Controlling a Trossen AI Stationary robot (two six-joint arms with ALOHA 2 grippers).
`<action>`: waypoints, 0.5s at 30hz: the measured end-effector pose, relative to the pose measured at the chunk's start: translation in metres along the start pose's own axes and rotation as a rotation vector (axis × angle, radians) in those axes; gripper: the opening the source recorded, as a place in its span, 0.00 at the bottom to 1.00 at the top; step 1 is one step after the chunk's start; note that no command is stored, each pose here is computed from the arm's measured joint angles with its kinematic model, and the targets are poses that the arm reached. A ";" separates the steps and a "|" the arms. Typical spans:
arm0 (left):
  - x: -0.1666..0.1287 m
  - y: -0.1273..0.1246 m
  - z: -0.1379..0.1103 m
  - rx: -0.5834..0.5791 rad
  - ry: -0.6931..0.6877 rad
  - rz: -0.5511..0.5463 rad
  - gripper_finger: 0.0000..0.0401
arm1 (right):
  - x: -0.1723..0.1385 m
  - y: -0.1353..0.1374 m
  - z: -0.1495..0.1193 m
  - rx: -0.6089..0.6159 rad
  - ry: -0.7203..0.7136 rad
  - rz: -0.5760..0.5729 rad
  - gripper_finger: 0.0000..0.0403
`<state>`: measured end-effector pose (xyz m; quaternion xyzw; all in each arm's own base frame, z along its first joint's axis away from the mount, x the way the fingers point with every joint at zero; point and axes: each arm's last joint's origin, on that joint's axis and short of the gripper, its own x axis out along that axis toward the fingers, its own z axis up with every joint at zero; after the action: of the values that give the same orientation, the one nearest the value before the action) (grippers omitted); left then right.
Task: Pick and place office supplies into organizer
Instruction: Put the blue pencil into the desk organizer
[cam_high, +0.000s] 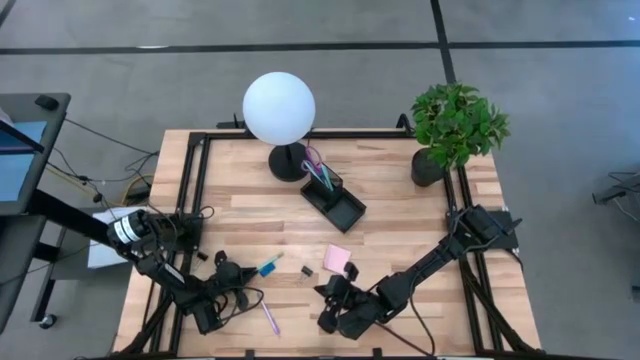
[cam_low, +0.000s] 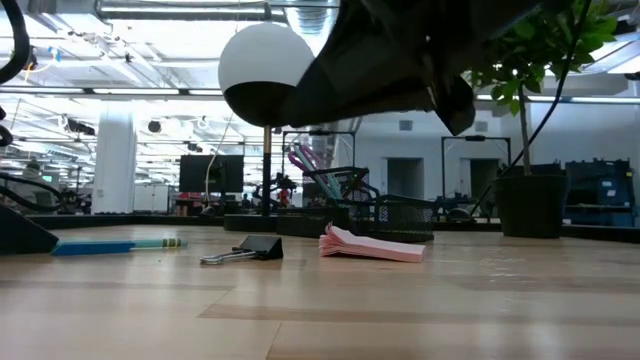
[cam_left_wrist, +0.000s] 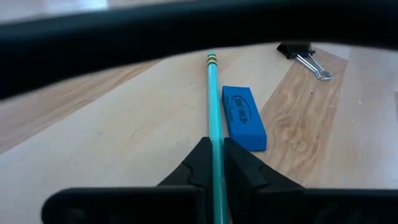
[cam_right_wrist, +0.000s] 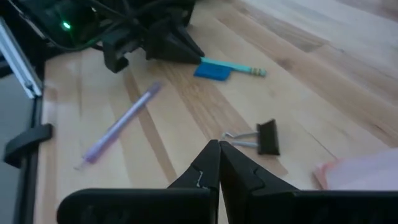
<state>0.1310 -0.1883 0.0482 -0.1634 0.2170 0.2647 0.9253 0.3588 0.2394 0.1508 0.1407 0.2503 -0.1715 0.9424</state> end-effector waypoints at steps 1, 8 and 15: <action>0.000 0.000 0.000 -0.006 -0.004 0.000 0.03 | 0.000 0.001 0.001 -0.002 -0.006 0.007 0.00; 0.003 -0.006 0.004 -0.040 -0.010 0.025 0.02 | -0.005 0.014 0.007 -0.037 -0.086 0.095 0.00; -0.001 -0.015 0.021 -0.050 0.063 0.088 0.02 | -0.011 0.024 0.015 -0.069 -0.171 0.168 0.00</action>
<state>0.1455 -0.1915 0.0695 -0.1850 0.2463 0.3054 0.9010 0.3656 0.2588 0.1730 0.1137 0.1621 -0.0946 0.9756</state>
